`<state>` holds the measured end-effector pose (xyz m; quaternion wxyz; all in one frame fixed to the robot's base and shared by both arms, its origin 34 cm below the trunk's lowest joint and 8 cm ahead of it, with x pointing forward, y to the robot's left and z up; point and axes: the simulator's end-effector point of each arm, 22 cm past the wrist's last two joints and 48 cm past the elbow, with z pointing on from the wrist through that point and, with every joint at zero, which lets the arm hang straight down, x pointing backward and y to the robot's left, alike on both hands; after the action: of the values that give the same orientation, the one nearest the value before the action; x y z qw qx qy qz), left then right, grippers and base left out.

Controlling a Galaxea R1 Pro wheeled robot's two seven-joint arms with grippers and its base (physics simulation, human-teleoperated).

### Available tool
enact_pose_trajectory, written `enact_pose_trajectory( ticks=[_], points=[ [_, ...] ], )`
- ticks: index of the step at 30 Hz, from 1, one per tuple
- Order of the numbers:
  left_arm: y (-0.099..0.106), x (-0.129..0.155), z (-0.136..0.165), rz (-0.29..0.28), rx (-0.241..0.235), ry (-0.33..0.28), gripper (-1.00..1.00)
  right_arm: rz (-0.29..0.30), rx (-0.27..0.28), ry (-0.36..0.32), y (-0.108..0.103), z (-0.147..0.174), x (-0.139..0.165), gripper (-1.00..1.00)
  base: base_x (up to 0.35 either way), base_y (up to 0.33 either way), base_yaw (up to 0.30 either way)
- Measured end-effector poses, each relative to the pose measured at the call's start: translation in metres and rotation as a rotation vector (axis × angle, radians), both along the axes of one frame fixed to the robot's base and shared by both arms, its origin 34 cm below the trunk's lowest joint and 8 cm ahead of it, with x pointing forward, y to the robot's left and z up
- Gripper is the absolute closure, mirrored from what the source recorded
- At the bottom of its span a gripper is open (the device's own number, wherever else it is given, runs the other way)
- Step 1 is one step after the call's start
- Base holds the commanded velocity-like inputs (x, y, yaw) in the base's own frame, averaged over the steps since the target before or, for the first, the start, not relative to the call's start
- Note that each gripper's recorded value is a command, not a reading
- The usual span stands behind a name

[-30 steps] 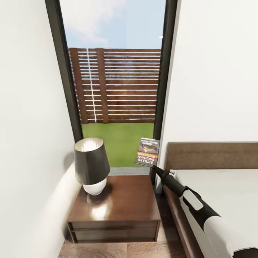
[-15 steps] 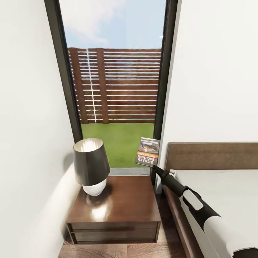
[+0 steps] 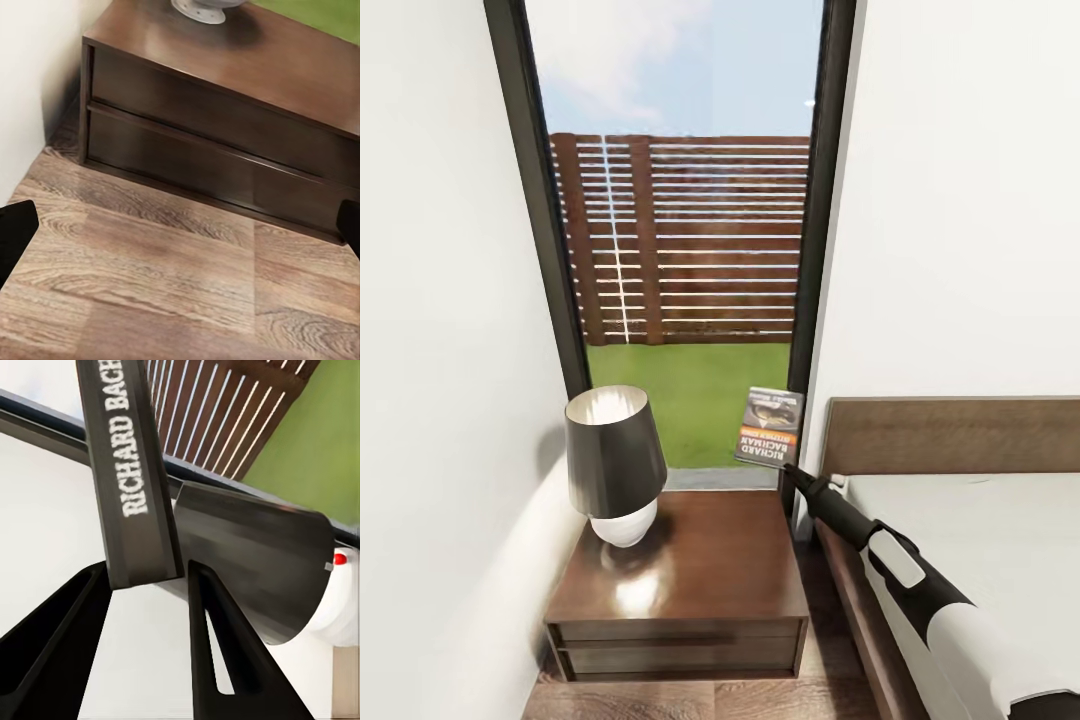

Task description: In the bedroom, move the book from the bed onto either nightstand, and place the two sandals side by side next to the bed.

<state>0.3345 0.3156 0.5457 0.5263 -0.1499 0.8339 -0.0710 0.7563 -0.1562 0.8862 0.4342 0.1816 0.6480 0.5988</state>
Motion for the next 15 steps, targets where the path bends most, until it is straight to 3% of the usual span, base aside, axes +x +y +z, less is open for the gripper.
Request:
enact_pose_trajectory(
  ticks=[9,15],
  points=[
    [0.000,0.000,0.000,-0.001,0.000,0.000,-1.00,0.036,-0.018,0.090,0.009,-0.019,-0.004,1.00,0.000,0.000,0.000],
    [0.000,0.000,0.000,-0.002,-0.001,0.000,-1.00,0.087,-0.017,0.184,0.029,-0.035,-0.012,1.00,0.000,0.000,0.000]
  ],
)
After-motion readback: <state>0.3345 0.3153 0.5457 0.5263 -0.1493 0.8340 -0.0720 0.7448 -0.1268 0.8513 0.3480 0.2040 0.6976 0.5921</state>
